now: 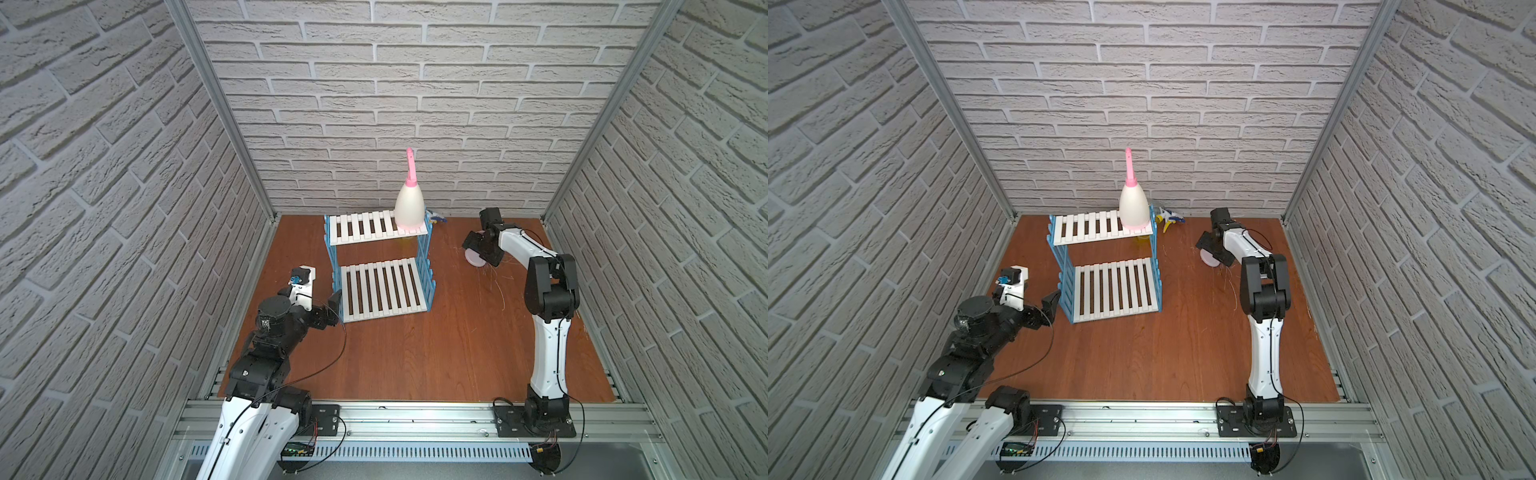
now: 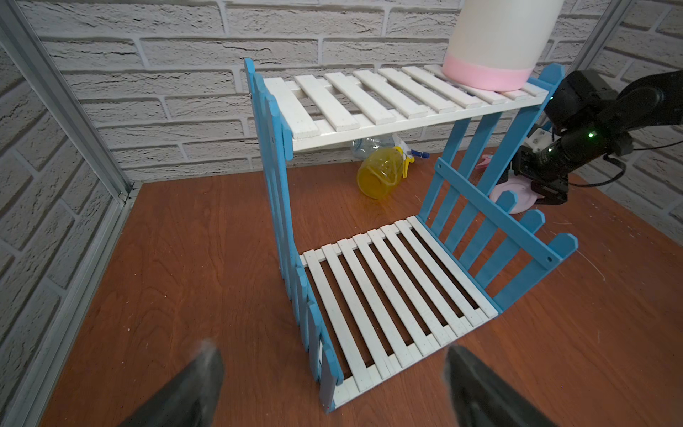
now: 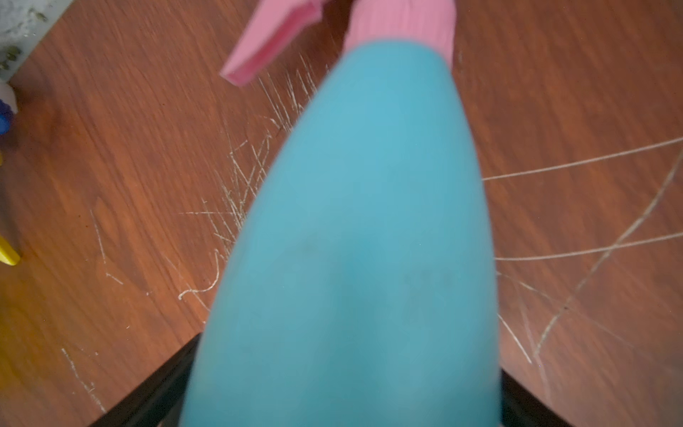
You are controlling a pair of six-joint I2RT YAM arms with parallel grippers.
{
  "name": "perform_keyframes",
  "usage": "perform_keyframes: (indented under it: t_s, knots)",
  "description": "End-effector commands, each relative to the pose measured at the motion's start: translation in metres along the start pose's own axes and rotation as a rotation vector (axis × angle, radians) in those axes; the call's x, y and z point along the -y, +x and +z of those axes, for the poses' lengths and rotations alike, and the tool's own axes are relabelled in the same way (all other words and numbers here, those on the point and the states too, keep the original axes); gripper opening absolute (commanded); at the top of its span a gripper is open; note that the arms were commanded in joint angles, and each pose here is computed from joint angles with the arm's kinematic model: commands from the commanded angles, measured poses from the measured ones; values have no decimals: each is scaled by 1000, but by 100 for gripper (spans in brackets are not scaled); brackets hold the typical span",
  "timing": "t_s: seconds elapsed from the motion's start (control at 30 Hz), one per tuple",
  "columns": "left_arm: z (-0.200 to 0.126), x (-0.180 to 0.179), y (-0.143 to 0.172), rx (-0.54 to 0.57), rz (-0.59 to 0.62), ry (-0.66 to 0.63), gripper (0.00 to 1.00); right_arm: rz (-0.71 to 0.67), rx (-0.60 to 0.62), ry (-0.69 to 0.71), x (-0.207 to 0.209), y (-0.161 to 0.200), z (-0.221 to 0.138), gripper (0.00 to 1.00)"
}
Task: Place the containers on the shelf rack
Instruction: 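Pick up a container from the center of the board.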
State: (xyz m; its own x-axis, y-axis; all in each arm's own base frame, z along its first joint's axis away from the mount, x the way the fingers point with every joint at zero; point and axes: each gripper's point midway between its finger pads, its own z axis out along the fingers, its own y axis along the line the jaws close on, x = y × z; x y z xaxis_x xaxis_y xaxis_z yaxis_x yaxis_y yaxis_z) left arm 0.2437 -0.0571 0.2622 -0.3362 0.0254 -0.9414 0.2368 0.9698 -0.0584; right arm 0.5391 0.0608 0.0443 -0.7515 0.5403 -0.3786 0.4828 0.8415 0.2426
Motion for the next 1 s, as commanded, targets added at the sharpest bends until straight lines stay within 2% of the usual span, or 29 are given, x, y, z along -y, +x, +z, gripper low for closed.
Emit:
perform_keyframes:
  t_s: [0.0,0.2,0.4,0.57,0.77,0.97]
  knots:
    - [-5,2,-20,67,-2,10,98,15,31,-16,-5,-8,-1,100]
    - [-6,3,-21,73,-12,15,98,-16,98,-26,0,-13,-20,90]
    - [-10,8,-29,91,-118,43,98,-79,167,-43,10,-10,-52,86]
    - [-22,13,-47,86,-229,64,98,-151,221,-84,23,10,-101,83]
    - [-9,46,-69,33,-388,213,98,-270,351,-110,48,58,-184,80]
    - [11,98,-97,15,-370,370,98,-446,557,-242,40,101,-266,77]
